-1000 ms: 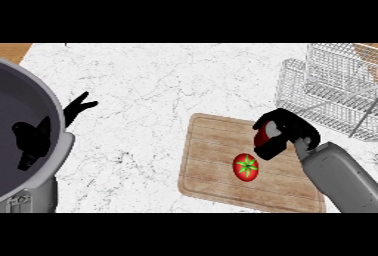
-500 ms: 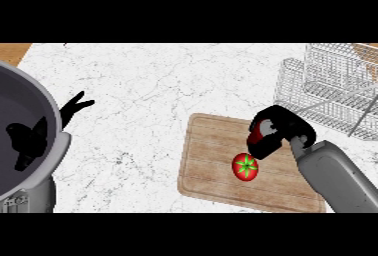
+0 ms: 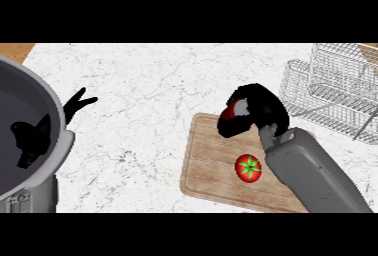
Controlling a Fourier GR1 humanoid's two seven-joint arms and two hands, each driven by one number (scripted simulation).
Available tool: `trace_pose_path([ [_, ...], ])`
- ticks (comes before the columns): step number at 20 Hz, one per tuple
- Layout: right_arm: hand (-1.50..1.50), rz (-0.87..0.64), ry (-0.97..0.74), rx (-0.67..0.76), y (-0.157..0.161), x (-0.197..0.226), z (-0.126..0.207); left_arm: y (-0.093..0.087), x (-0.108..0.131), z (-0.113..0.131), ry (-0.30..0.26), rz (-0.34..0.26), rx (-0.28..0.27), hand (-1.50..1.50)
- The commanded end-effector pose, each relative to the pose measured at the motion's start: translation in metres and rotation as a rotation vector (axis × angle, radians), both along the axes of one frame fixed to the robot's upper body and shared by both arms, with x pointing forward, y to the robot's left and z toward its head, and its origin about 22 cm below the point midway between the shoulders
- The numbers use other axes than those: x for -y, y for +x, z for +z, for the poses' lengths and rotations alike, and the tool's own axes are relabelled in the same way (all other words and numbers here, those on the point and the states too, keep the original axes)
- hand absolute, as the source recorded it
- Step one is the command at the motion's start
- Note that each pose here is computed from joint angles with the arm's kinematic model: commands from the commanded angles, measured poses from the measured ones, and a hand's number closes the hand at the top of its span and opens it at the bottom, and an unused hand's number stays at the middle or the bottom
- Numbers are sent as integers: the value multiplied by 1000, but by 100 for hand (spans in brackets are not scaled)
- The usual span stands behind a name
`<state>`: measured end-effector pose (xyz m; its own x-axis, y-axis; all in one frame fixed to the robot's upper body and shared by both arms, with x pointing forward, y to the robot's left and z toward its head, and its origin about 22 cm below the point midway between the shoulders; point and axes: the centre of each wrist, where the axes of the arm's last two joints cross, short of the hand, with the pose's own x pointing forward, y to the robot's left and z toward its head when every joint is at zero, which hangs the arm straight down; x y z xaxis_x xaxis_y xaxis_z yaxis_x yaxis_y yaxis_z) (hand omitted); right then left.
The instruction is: Pick the can from the cutting board and place it in the tiered basket
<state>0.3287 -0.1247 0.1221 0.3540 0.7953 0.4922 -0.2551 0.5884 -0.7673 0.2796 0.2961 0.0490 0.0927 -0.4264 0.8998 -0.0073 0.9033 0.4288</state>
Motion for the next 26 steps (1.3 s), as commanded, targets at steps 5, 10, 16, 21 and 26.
trace_pose_path([
  [5,150,-250,-4,465,17,-64,46,3,1,4,-10,47,86,0],
  [10,150,-331,-65,672,27,-78,97,-1,-1,-3,-18,57,90,0],
  [16,150,-428,-249,712,45,-54,126,-7,-9,0,-6,78,74,0],
  [21,150,-393,-281,664,42,-35,167,4,-2,0,-18,81,96,0],
  [26,150,-385,-164,714,53,7,179,1,-6,-5,-15,78,98,0],
])
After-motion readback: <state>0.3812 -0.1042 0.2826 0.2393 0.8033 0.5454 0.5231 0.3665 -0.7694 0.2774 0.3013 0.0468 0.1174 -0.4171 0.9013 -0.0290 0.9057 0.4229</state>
